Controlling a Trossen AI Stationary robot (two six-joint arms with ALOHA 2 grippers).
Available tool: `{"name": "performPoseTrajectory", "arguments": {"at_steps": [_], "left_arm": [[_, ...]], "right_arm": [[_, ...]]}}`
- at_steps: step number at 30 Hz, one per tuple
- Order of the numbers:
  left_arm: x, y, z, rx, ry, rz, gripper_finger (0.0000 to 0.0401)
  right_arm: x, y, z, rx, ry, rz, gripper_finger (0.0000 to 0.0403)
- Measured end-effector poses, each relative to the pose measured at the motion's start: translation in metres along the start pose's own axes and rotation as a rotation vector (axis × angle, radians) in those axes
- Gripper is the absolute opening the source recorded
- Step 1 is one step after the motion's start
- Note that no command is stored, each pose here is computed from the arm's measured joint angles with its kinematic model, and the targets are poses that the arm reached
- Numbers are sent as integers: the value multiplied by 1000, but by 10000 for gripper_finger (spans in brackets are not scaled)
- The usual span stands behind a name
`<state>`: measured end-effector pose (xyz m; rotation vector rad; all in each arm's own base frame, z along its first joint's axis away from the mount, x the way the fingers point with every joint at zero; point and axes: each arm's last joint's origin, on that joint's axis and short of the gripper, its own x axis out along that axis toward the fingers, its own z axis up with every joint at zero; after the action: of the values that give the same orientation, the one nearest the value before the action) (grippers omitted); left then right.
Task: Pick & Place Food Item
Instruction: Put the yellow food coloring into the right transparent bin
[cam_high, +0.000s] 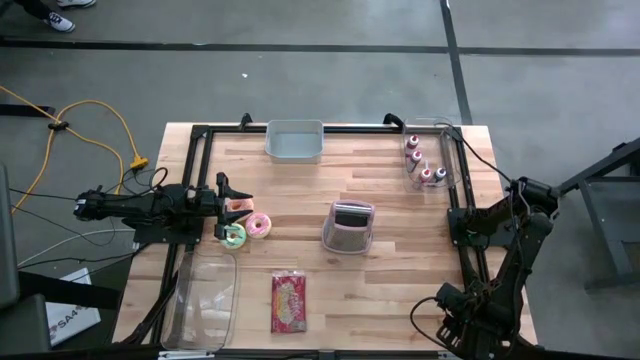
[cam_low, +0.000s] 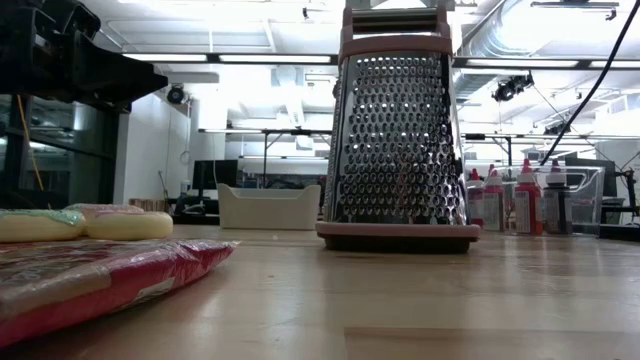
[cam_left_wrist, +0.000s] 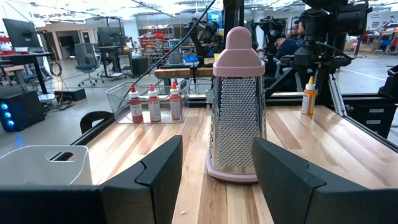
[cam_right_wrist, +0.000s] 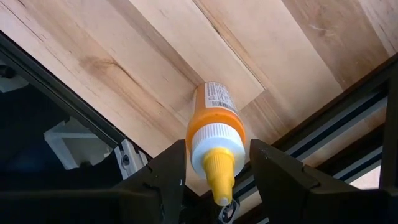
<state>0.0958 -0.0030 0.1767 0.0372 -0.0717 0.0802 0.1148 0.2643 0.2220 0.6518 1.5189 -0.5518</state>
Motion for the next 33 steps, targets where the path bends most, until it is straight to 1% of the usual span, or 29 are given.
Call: {"name": "performPoseTrajectory", "arguments": {"at_steps": [10,21,33], "left_arm": [[0,0,0,0,0,0,188],[0,0,0,0,0,0,188],[0,0,0,0,0,0,188]], "right_arm": [[0,0,0,-10,6,-1,166],[0,0,0,43,8,-3,166],[0,1,2,45,16,-5,166]]}}
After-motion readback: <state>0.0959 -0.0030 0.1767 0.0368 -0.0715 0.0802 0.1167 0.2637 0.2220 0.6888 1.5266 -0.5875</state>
